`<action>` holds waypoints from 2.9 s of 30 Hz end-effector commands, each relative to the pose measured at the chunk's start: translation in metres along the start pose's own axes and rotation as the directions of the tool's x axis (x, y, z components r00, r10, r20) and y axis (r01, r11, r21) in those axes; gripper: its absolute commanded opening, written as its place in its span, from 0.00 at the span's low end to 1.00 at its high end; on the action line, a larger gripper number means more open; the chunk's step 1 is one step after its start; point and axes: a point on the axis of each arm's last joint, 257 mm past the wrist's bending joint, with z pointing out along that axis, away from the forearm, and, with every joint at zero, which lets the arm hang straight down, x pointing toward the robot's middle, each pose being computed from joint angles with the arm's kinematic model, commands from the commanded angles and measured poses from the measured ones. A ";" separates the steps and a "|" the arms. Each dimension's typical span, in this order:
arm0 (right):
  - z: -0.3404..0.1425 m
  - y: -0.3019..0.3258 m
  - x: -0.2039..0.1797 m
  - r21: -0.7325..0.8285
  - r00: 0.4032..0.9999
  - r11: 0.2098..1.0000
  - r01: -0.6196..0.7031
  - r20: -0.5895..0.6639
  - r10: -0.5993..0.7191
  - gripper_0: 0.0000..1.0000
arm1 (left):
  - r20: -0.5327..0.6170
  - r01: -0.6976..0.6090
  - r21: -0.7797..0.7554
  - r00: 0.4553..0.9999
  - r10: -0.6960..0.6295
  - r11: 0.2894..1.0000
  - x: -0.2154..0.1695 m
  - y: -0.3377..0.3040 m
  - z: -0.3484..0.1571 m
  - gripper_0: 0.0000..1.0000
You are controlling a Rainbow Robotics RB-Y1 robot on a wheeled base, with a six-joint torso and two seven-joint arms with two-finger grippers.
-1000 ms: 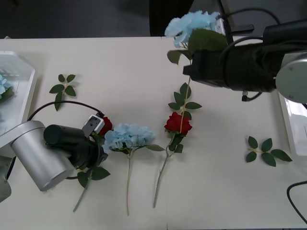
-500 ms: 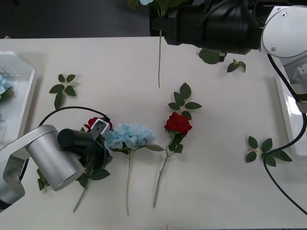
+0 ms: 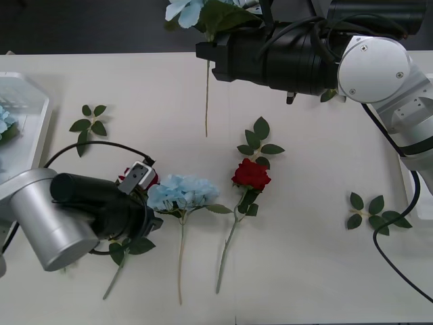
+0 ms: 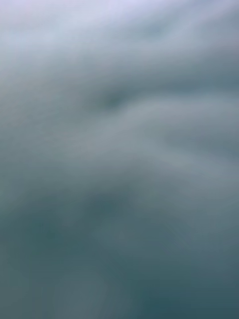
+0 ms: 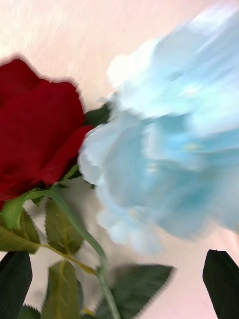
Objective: Place the red flowers into the right box and the blue flowers into the left box. If a person shows an open palm, hand one flower to the person first, then continue sorting.
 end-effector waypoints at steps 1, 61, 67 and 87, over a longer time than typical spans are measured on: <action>0.007 0.023 -0.019 -0.043 0.999 0.999 0.029 0.032 -0.027 0.00 | 0.100 -0.002 0.023 0.995 -0.001 1.000 -0.020 0.018 -0.051 1.00; 0.009 0.031 -0.014 -0.071 1.000 0.997 -0.013 0.023 0.015 0.00 | 0.653 0.023 0.469 0.664 -0.364 0.883 -0.270 -0.077 -0.118 0.00; 0.009 0.030 -0.015 -0.070 0.999 0.997 -0.015 0.030 0.017 0.58 | 0.659 0.022 0.459 0.662 -0.357 0.888 -0.270 -0.075 -0.118 0.00; 0.002 0.014 0.000 -0.029 1.000 1.000 -0.001 -0.027 0.000 1.00 | 0.582 0.234 0.262 0.736 -0.347 0.936 -0.202 0.079 -0.116 0.00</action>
